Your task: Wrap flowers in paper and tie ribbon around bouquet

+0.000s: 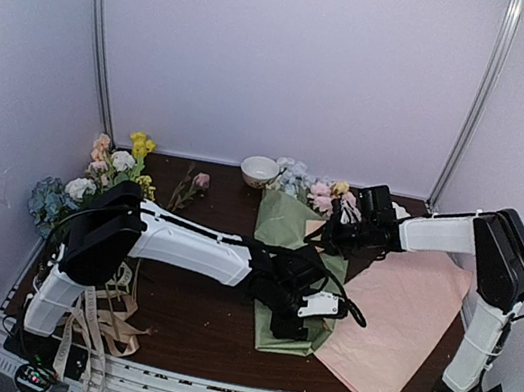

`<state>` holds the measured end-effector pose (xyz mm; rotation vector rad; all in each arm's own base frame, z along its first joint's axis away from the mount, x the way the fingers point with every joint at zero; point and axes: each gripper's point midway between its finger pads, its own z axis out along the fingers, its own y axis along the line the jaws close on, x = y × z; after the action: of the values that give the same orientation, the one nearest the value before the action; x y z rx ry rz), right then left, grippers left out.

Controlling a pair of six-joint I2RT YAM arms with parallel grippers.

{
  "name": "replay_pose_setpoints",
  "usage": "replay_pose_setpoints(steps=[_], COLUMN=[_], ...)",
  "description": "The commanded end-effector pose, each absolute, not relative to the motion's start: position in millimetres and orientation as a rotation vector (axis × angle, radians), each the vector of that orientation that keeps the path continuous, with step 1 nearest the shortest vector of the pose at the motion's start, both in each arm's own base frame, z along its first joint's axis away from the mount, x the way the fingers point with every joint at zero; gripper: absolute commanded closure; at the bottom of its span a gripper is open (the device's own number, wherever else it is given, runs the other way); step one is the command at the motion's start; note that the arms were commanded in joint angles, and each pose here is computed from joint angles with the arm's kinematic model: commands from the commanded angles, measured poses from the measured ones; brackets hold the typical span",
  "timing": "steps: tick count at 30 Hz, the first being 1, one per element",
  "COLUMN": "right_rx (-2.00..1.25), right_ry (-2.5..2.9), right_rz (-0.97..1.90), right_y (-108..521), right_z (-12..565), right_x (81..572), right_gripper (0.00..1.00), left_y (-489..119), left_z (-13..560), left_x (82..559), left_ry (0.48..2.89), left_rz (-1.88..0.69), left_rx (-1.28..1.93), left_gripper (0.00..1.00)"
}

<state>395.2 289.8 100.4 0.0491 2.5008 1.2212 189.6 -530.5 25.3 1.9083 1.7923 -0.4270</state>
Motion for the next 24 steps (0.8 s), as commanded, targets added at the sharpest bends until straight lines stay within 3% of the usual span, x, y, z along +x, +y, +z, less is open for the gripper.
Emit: replay_pose_setpoints(steps=[1,6,9,14,24], right_rx=[0.076,0.075,0.073,0.049,-0.129], right_ry=[2.547,2.599,2.611,2.603,2.396], right_rz=[1.189,1.126,1.103,1.114,1.271], right_y=[296.5,294.5,292.9,299.6,338.4], right_z=[71.4,48.3,44.3,54.0,146.0], right_x=[399.1,399.9,400.5,400.4,395.7], right_gripper=[1.0,1.0,1.0,1.0,1.0], left_y=[-528.3,-514.6,-490.6,-466.0,-467.4], left_z=[64.6,116.6,115.8,80.2,27.0], left_x=[180.9,174.5,170.0,182.8,174.1], left_ry=[1.699,1.62,1.632,1.734,1.788], left_rz=[-0.475,-0.528,-0.502,-0.396,-0.374], left_rx=[1.859,1.773,1.778,1.79,1.963], left_gripper=[0.29,0.28,0.31,0.46,0.48])
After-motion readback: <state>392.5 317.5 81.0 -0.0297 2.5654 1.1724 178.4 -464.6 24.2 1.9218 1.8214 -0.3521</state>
